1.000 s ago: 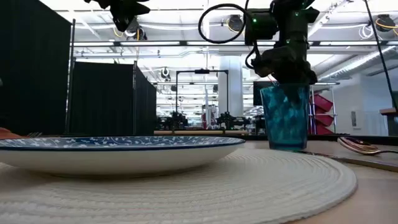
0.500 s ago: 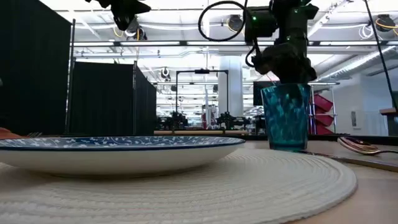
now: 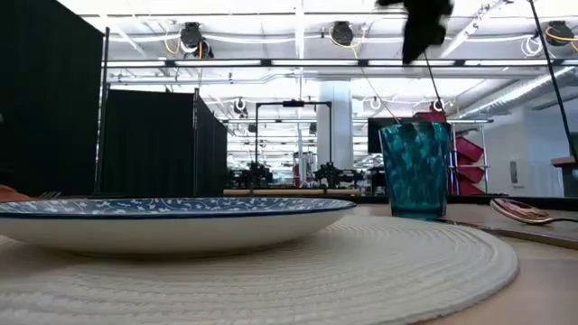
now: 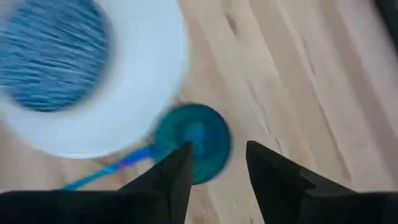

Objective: Set table place
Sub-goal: Return to Home Position

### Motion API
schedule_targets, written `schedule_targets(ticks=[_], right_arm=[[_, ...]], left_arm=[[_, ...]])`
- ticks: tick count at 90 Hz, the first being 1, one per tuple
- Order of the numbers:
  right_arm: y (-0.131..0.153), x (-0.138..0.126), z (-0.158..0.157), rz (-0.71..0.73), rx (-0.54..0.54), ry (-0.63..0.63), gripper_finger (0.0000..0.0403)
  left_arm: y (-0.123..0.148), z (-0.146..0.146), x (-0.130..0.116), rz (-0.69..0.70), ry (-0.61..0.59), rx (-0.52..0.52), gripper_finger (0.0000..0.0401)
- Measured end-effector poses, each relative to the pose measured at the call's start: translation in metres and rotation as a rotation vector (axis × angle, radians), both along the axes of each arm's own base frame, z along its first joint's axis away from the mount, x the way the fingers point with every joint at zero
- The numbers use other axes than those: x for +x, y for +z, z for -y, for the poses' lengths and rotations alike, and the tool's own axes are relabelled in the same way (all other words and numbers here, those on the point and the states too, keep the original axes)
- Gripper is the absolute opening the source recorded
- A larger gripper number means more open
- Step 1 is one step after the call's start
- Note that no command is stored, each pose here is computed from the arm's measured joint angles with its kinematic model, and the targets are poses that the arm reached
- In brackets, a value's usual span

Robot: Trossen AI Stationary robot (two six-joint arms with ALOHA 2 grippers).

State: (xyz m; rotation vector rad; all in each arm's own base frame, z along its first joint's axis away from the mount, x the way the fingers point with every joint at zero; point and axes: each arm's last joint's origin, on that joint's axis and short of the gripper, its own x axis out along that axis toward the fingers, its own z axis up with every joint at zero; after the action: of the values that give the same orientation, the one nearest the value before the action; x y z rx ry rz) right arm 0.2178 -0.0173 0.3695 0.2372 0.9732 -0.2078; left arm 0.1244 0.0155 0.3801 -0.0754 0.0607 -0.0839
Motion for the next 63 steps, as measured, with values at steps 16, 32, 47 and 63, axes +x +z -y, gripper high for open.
schedule_targets(ticks=[16, 32, 47, 63], right_arm=[[0.03, -0.061, -0.028, 0.42, -0.008, 0.152, 0.0137], [0.005, -0.104, -0.042, 0.754, 0.016, 0.31, 0.0137], [-0.052, -0.116, -0.046, 0.908, 0.085, 0.325, 0.0137], [-0.112, -0.108, -0.049, 0.944, 0.153, 0.288, 0.0137]], left_arm=[[-0.016, 0.008, -0.02, 0.126, -0.025, 0.047, 0.0134], [-0.059, 0.009, -0.015, 0.244, -0.042, 0.027, 0.0134], [-0.102, 0.006, -0.004, 0.226, 0.005, -0.053, 0.0134], [-0.137, 0.005, 0.002, 0.155, 0.036, -0.089, 0.0134]])
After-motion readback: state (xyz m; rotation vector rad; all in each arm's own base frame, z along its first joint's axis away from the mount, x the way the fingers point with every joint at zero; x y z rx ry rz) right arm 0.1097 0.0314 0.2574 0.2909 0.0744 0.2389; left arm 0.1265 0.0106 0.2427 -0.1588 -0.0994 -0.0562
